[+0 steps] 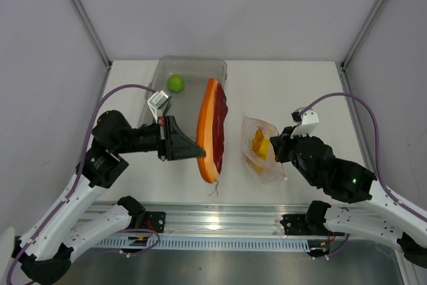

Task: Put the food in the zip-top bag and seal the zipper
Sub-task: Place the fake food in the zipper food storage bag.

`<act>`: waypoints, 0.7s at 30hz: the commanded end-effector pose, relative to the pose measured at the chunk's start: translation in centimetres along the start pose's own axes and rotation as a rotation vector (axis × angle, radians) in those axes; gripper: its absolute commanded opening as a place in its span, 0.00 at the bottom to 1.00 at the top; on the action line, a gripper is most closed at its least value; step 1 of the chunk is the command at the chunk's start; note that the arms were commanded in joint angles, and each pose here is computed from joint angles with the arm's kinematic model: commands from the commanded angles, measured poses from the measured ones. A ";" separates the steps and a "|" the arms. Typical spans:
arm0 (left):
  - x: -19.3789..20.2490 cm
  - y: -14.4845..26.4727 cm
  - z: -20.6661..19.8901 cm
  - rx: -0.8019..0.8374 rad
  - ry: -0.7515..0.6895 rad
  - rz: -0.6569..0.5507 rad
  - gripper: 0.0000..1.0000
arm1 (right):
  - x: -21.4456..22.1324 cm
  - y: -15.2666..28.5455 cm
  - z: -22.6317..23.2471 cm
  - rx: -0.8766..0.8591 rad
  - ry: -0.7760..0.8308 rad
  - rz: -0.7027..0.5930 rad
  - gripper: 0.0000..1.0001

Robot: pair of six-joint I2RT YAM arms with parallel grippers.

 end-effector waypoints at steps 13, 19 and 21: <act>4.7 -1.3 -3.4 0.371 0.236 0.308 0.01 | -2.4 0.9 1.3 -0.067 0.014 -0.057 0.00; 5.7 -2.8 -1.6 0.351 0.477 0.321 0.00 | -2.1 0.7 1.9 -0.115 0.050 -0.041 0.00; 6.4 -3.3 -0.3 0.320 0.563 0.327 0.01 | -1.9 0.9 2.1 -0.144 0.063 -0.032 0.00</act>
Point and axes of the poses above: each gripper's point midway between its finger pads, its own y axis back along the fingers, its own z axis along the line the jaws close on, x = y × z, the point moved 8 cm from there along y, back along the fingers, and after that the axes turned 8 degrees about -y, right-handed, at the moved point
